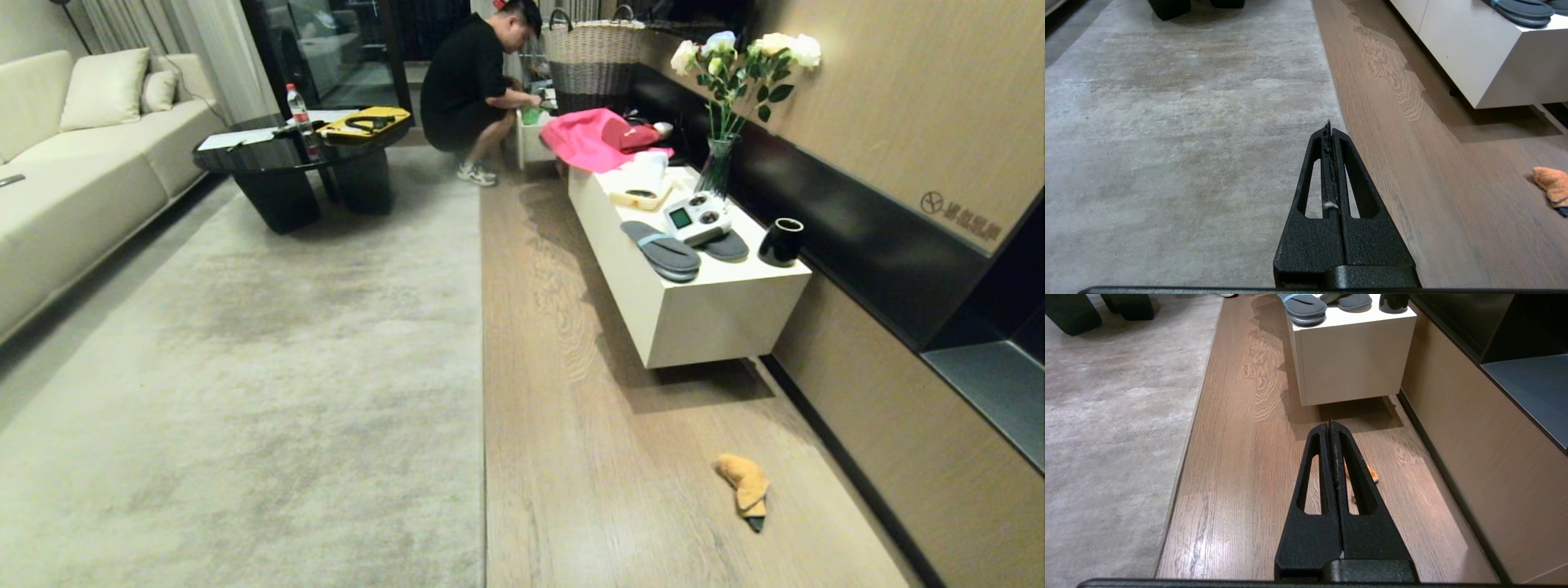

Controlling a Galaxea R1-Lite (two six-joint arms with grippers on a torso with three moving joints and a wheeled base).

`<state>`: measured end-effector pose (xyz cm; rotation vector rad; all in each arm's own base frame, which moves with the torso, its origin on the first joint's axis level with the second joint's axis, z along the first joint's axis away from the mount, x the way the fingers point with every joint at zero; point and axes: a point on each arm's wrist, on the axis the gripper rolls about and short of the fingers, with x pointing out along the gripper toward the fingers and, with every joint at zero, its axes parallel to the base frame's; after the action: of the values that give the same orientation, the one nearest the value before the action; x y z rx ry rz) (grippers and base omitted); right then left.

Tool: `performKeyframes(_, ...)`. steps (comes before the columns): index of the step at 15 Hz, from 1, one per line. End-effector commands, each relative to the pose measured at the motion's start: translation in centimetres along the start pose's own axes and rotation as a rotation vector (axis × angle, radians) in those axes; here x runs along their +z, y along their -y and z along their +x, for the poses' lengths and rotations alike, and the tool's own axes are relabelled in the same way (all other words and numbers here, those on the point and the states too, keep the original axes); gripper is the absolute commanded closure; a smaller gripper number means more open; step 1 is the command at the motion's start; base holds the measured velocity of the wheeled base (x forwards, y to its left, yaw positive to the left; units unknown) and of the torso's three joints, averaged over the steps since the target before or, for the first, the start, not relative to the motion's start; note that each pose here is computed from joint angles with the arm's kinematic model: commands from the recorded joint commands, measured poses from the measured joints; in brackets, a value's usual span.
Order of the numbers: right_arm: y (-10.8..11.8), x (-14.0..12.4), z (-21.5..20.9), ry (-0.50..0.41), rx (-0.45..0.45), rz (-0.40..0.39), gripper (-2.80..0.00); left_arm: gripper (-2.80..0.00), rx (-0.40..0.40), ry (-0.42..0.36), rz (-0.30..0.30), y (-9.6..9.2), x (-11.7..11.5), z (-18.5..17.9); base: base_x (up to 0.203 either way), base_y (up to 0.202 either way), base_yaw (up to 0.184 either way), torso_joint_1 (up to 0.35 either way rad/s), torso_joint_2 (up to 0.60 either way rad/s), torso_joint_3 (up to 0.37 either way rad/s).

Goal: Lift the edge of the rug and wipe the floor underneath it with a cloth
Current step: Pick up the rag

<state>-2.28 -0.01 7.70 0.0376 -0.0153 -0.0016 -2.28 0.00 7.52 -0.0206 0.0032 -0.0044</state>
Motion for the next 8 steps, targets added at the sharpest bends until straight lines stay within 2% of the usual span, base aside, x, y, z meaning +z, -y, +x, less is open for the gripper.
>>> performKeyframes(1,0.00,0.00,0.00,0.000,0.000,0.001,0.00,0.00,0.000,-0.001,-0.001,0.00,0.00,0.01,0.000,0.000,0.000,0.000,0.00,0.000)
performKeyframes(8,0.00,0.00,0.00,0.000,0.000,-0.001,0.00,0.00,0.000,-0.001,-0.001,0.00,0.00,0.01,0.000,0.000,0.000,0.000,0.00,0.000)
